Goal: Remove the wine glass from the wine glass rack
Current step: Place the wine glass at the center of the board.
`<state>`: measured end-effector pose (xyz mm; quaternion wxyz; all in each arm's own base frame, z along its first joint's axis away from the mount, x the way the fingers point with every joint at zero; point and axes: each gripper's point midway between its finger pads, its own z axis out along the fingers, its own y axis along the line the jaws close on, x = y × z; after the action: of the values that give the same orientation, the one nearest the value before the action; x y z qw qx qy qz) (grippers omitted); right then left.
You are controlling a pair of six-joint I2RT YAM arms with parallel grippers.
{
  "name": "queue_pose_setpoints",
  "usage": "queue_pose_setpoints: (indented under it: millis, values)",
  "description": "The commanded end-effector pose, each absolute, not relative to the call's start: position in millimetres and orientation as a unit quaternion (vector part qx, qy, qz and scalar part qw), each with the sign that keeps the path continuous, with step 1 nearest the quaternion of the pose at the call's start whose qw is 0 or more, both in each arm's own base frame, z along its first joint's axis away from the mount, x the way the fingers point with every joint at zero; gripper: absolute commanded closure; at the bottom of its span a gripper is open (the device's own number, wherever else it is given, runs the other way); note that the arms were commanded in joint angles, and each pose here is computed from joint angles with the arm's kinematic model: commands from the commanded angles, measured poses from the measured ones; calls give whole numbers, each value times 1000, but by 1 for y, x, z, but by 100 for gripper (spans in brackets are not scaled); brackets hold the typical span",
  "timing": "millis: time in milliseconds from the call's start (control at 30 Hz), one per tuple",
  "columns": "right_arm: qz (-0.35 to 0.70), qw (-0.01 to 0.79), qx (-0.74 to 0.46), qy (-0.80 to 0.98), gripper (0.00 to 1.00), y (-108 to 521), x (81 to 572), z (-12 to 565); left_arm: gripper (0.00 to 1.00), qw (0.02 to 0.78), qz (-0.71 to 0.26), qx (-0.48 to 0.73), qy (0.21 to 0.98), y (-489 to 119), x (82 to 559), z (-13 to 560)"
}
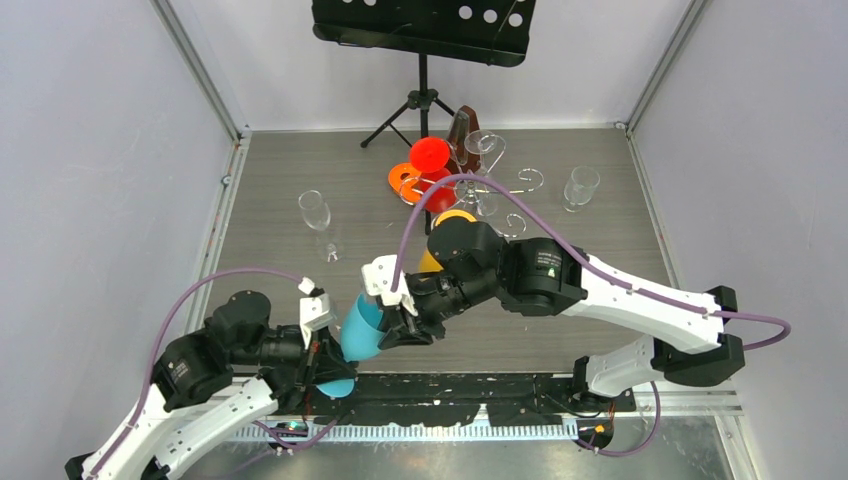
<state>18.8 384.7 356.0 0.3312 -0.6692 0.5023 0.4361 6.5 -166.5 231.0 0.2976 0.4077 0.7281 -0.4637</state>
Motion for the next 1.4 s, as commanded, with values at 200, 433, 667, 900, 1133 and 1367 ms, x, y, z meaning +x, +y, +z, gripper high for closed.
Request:
queue_pose_setpoints:
  millis: [200,433,667,900,1133,1367]
  values:
    - [478,315,-667,476,78,402,5,366,100,313,-458,406,726,-171,16,238]
    - [480,311,-665,480,94,403,5,364,86,317,-456,404,727,-172,18,238]
    - [483,321,-656,483,94,401,6,369,52,319,-457,405,725,-173,18,241]
    - [477,322,-648,498,94,387,6,364,26,329,-456,403,722,-173,21,246]
    - [461,325,-627,537,94,363,10,340,8,362,-459,385,714,-176,29,259]
    - [425,344,-596,588,94,318,21,330,3,394,-464,353,710,-181,43,271]
